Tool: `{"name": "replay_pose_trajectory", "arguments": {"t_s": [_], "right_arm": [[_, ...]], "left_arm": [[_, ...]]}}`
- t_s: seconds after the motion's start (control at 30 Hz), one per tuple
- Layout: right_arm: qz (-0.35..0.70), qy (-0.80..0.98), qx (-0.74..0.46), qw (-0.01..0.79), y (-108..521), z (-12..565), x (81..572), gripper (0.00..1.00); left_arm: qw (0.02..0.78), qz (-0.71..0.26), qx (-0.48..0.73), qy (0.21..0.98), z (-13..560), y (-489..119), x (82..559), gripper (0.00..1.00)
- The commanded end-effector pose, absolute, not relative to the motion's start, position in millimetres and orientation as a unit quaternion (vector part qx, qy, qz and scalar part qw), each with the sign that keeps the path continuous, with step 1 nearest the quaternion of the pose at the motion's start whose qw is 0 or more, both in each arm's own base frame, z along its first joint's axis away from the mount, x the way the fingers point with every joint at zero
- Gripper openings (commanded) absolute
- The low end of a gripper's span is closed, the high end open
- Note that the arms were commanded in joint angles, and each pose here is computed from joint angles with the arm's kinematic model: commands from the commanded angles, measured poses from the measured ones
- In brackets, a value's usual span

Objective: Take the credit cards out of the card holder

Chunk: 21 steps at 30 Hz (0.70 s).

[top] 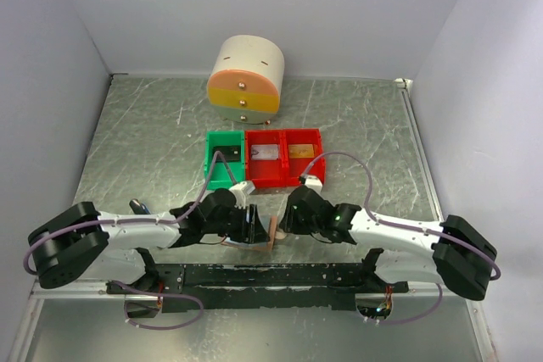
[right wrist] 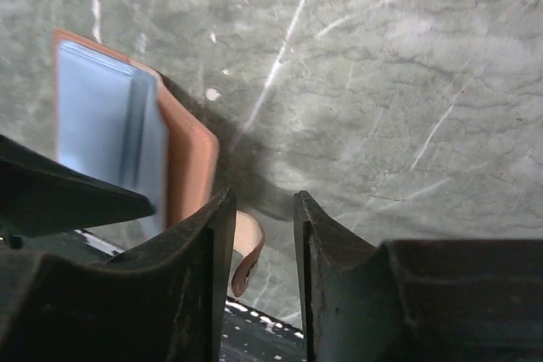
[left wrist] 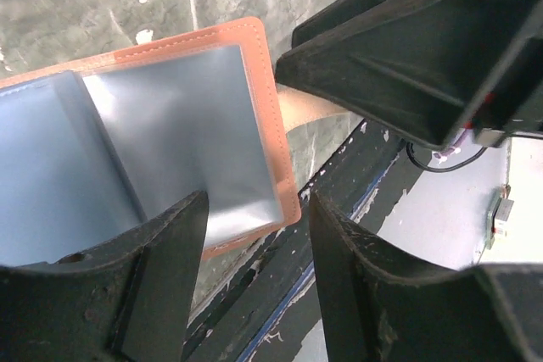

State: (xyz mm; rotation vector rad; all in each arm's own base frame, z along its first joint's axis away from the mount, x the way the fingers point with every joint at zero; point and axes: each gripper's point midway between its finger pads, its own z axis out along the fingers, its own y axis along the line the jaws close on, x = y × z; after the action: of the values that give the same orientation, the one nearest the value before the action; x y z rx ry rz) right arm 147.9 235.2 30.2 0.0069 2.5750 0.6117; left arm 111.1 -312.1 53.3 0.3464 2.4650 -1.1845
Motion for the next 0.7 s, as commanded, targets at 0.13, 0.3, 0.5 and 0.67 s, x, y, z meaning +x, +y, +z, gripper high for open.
{"name": "replay_pose_trajectory", "arguments": {"t_s": [0.13,0.3,0.5,0.67], "right_arm": [[0.236,0.923,0.021,0.302,235,87,168,0.35],[0.318,0.900,0.002,0.299,266,108,166,0.25],[0.354,0.899,-0.013,0.258,298,90,163,0.14],[0.331,0.915,-0.011,0.230,303,56,163,0.12]], "left_arm": [[0.201,-0.421,0.109,0.877,44,-316,115,0.57],[0.203,-0.408,0.105,0.884,40,-312,115,0.52],[0.207,-0.403,0.108,0.885,43,-309,115,0.51],[0.213,-0.384,0.096,0.893,37,-300,116,0.50]]}}
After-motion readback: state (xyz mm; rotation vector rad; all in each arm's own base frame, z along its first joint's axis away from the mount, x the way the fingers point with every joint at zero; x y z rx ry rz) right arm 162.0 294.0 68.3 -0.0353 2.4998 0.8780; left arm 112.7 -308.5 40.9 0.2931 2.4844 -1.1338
